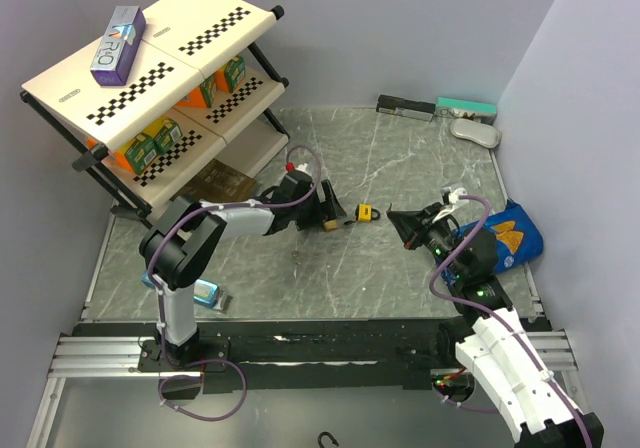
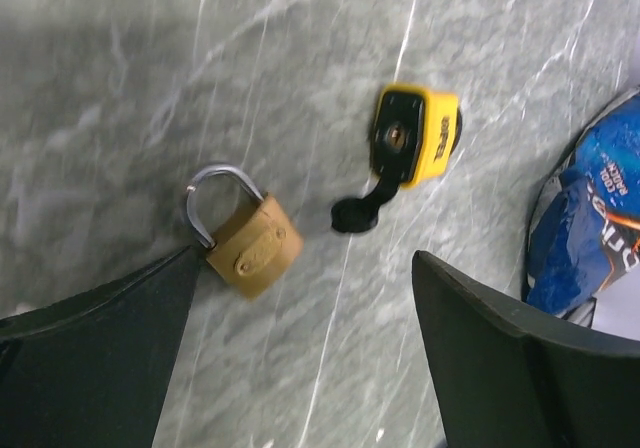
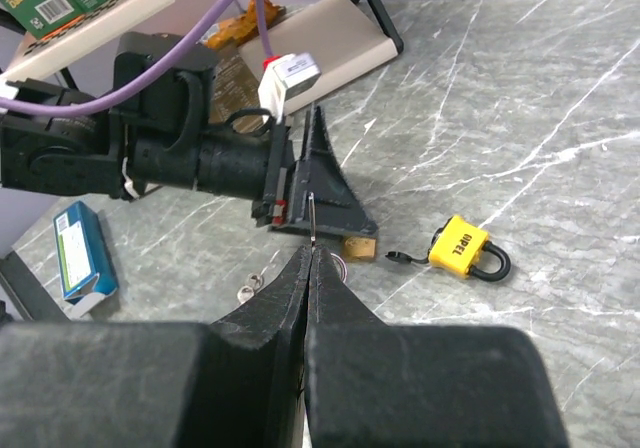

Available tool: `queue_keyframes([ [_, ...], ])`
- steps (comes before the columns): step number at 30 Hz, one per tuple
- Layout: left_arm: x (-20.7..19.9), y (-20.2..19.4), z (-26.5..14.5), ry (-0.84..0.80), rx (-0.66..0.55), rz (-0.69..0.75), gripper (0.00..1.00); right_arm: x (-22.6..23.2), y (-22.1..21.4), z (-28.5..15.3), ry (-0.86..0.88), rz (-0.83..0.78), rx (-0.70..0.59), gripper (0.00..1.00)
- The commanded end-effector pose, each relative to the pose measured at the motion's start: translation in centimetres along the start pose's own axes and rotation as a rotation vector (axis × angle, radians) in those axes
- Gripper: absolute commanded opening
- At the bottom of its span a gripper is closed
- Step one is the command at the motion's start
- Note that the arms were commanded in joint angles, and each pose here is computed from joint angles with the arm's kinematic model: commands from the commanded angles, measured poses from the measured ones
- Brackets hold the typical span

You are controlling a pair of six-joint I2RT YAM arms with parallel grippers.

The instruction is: Unlock with the key

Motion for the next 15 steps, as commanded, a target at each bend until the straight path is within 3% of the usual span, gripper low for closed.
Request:
queue_keyframes([
  [1, -0.3, 1.2, 1.1, 0.024, -0.029, 0.054, 0.94, -0.4, 0.1, -0.1, -0.011, -0.015, -0.019, 0.0],
  [15, 1.0, 2.4, 0.3, 0.163, -0.011, 0.229, 0.91, -0.8, -0.3, -0.2, -0.022, -0.012, -0.016, 0.0],
])
Point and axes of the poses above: each gripper's point midway between its finger pads, its own z axis out along the fingers, its own x axis along the line the jaws close on, y = z × x, the point moved 4 cm from there along -z, back along the fingers, and after that the axes turned 2 degrees about z, right-handed, at the moved point
